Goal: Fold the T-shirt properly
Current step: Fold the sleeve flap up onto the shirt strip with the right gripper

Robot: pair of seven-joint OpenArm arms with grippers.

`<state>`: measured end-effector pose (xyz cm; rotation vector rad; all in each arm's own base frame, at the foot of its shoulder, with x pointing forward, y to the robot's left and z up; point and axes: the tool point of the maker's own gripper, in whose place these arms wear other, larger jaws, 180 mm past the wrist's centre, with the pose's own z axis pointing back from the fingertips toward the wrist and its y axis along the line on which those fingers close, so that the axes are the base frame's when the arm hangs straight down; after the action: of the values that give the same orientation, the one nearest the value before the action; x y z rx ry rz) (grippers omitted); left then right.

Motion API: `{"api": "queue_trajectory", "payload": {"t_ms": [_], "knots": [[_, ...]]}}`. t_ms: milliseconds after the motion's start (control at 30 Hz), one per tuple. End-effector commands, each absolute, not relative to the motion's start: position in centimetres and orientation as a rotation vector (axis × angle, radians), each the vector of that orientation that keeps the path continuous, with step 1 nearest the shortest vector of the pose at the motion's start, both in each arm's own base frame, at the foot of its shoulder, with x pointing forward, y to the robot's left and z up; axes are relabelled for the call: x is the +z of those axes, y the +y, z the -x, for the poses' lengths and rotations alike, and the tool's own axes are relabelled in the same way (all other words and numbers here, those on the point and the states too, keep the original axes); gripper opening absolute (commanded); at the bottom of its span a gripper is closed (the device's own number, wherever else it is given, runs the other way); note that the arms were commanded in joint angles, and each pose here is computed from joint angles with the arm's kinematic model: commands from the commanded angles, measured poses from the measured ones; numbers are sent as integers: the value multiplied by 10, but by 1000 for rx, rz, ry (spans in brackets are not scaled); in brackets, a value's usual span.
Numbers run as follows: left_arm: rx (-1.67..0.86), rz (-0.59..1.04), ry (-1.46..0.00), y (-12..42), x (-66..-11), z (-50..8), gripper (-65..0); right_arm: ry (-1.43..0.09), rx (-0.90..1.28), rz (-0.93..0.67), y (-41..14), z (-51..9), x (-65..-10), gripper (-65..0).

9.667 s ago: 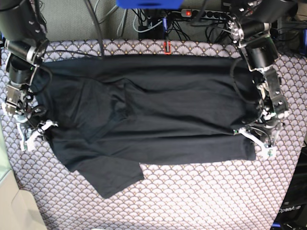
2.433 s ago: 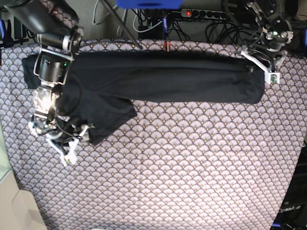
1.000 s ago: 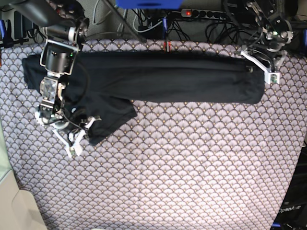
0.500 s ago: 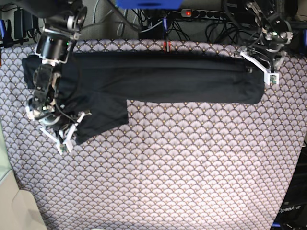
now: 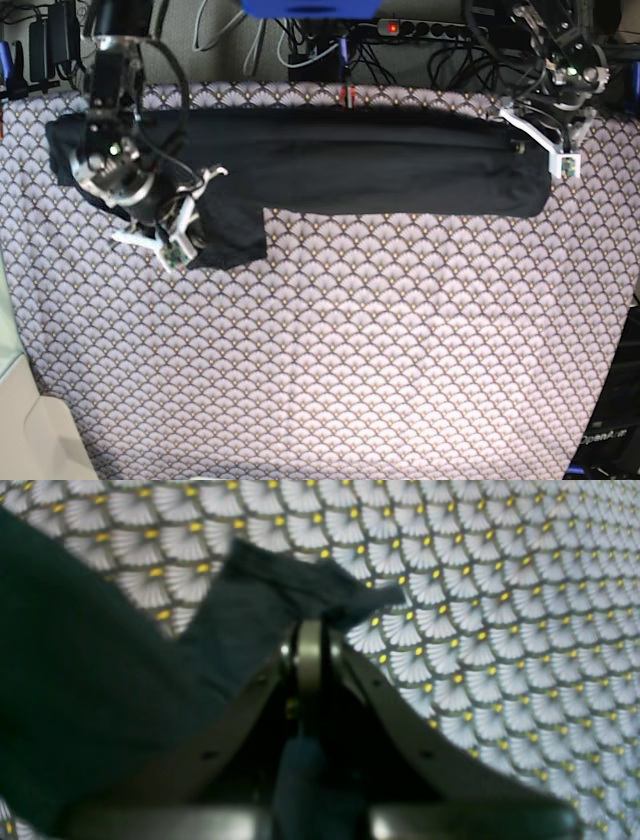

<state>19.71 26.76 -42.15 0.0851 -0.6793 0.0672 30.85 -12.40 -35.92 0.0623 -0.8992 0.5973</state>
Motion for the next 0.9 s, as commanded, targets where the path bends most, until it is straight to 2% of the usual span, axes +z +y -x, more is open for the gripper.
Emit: {"api": "queue_trajectory", "payload": {"t_ms": [0, 300, 567, 867], "knots": [[65, -94, -719, 271, -412, -204, -321, -950, 603, -51, -125, -311, -344, -650], [63, -96, -718, 272, -412, -204, -321, -950, 662, -39, -134, -278, -334, -650], [62, -94, -716, 271, -413, -203, -321, -882, 692, -113, -151, -248, -344, -650], [62, -96, -711, 272, -414, -201, -321, -893, 681, -211, -146, -212, -351, -650]]}}
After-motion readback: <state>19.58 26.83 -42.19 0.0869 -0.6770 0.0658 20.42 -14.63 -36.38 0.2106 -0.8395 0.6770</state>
